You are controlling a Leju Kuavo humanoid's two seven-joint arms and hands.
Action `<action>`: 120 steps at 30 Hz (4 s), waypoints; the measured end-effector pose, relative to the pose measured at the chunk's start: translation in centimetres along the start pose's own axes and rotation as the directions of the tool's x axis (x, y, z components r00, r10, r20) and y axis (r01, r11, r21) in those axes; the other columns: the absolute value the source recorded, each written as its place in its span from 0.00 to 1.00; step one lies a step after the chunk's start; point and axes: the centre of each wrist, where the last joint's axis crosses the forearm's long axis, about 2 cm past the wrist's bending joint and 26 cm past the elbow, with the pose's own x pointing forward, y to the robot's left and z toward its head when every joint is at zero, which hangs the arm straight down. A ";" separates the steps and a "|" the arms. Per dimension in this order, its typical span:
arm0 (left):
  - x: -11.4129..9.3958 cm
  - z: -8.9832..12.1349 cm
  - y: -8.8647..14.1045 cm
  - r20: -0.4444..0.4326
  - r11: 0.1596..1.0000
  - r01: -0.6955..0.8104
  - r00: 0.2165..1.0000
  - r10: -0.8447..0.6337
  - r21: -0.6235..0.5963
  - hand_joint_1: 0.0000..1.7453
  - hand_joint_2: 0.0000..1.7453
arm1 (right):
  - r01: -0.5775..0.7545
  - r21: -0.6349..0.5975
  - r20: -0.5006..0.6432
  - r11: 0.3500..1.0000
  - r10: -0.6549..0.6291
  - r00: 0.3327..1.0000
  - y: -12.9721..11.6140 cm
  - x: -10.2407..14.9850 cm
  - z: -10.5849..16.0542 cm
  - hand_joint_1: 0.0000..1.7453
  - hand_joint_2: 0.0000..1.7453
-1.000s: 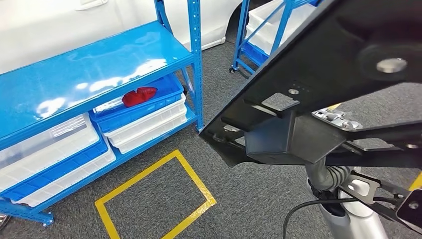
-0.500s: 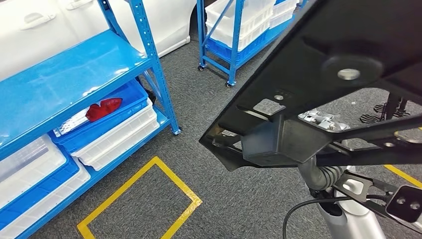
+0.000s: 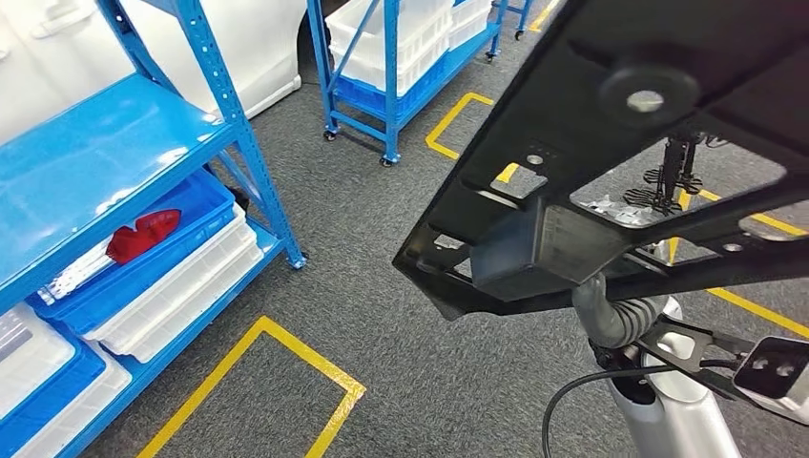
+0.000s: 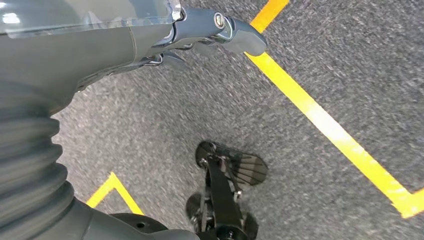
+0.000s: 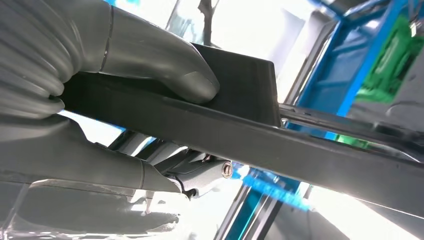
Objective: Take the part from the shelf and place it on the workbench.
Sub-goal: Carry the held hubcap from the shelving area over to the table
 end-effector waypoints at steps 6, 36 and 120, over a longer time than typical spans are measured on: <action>0.1 -0.1 0.2 -0.014 1.000 -0.014 1.000 0.014 0.027 0.00 1.00 | -0.020 -0.022 -0.008 1.000 0.020 1.000 -0.2 -0.3 0.0 1.00 1.00; 1.0 -1.4 8.7 0.024 0.965 -0.114 0.993 0.112 0.238 0.00 1.00 | -0.087 -0.008 -0.070 0.996 0.087 0.994 -2.7 1.1 3.0 1.00 1.00; 0.6 -0.6 2.5 0.010 0.990 -0.120 0.993 0.119 0.070 0.00 1.00 | -0.254 -0.017 -0.060 0.967 0.253 0.966 -1.7 1.3 1.6 1.00 1.00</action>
